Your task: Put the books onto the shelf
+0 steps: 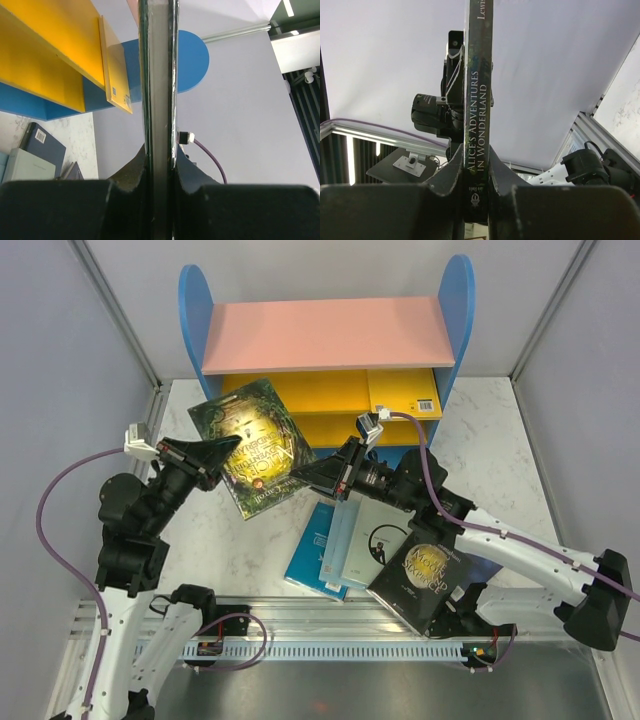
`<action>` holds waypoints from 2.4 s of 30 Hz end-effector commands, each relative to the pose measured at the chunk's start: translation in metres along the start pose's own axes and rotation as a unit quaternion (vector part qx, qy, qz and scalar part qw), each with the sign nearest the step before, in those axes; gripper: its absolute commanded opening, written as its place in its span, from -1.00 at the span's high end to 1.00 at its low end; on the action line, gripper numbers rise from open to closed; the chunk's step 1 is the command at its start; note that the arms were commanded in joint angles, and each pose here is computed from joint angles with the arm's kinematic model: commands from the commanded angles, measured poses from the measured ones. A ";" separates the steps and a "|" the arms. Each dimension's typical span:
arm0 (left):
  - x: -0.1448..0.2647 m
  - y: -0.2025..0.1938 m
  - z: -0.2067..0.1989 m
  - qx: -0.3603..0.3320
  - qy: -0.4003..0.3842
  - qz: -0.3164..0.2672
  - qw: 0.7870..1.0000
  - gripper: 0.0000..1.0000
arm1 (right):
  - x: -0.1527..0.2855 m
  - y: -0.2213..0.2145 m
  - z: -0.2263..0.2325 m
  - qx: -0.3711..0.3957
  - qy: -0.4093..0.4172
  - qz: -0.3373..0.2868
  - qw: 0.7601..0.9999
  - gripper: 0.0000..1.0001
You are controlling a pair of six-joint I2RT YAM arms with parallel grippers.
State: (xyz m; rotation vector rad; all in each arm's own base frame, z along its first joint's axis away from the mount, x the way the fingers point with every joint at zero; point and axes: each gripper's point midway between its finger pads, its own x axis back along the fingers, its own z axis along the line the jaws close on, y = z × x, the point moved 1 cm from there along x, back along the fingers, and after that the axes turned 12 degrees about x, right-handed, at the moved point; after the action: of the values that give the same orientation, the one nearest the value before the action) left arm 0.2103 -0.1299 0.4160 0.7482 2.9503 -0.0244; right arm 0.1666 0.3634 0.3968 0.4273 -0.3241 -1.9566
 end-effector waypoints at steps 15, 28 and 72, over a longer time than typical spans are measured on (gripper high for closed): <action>0.038 -0.001 0.013 -0.155 0.079 -0.005 0.985 -1.00 | 0.132 0.015 -0.020 0.041 -0.110 -0.105 0.987 1.00; 0.054 -0.012 0.020 -0.155 0.079 0.013 0.985 -1.00 | 0.117 0.076 -0.011 0.073 -0.142 -0.162 0.974 1.00; 0.068 -0.011 0.022 -0.183 0.108 0.010 0.977 -1.00 | 0.168 0.260 -0.112 -0.024 -0.173 -0.285 0.942 0.83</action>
State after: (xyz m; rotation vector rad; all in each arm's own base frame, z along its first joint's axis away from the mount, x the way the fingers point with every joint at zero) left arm 0.1430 -0.1097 0.3923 0.7743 3.0043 0.5833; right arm 0.3595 0.1092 0.3483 -0.0161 -0.3830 -2.5624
